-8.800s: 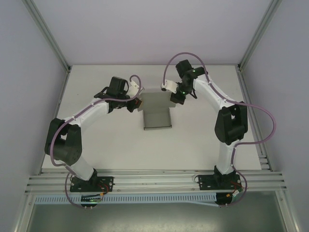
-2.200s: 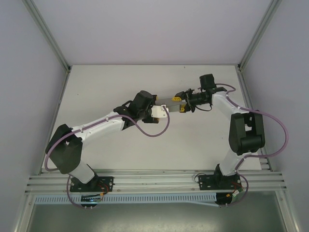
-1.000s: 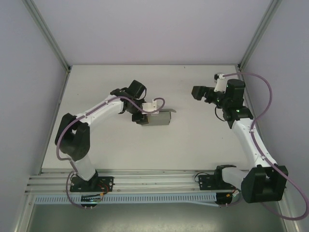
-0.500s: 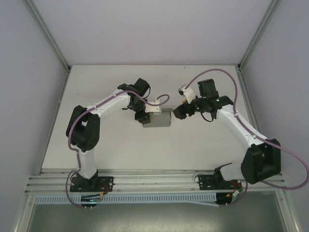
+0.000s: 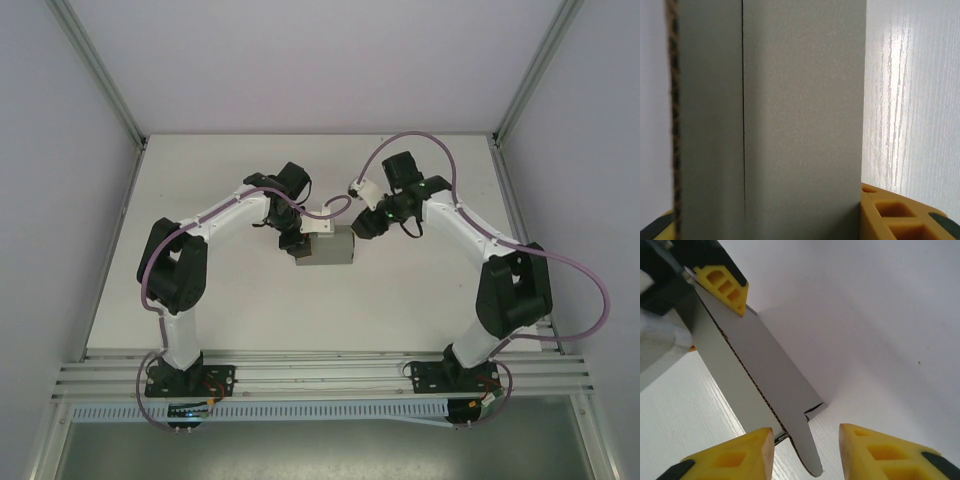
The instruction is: Assemble paper box
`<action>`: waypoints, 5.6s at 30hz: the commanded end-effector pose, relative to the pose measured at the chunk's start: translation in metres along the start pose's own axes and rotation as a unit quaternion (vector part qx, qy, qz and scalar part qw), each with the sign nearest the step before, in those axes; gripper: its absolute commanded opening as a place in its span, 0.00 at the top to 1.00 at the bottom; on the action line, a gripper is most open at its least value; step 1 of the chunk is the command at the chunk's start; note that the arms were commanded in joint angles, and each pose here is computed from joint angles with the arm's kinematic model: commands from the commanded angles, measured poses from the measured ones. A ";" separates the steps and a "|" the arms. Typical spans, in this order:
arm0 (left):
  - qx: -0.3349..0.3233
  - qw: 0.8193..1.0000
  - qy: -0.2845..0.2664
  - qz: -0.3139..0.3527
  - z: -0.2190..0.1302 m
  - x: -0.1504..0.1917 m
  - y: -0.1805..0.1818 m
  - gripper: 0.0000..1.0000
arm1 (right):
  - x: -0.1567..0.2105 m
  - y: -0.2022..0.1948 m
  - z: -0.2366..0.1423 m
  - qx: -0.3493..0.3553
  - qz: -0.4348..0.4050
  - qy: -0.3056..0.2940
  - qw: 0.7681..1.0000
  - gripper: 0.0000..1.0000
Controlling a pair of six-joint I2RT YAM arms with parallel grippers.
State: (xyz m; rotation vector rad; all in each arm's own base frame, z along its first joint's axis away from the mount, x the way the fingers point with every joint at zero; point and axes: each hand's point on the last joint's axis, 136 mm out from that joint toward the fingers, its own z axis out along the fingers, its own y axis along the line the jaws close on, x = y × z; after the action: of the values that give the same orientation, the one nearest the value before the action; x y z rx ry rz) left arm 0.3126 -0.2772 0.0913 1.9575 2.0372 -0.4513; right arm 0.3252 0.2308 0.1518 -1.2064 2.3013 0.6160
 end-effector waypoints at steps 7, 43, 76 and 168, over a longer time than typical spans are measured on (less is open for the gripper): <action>0.039 0.999 0.010 -0.013 0.011 0.005 -0.010 0.58 | 0.008 0.007 0.004 -0.018 0.034 0.035 0.999 1.00; 0.022 0.996 -0.018 -0.088 0.013 -0.015 0.012 0.52 | 0.023 0.012 0.040 0.131 0.255 -0.103 0.952 1.00; -0.171 0.945 -0.091 -0.262 -0.076 0.023 0.026 0.34 | 0.034 0.006 0.035 0.279 0.216 -0.076 0.933 1.00; -0.079 0.770 0.028 -0.632 0.058 0.075 -0.091 1.00 | 0.058 0.030 0.042 0.426 0.260 -0.141 0.855 1.00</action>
State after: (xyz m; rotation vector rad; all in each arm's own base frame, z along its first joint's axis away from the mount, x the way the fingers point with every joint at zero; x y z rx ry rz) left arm 0.3143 -0.2618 0.1056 0.1587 2.5563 -0.5310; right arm 0.3001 0.2250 0.1202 0.0113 2.0978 -0.1558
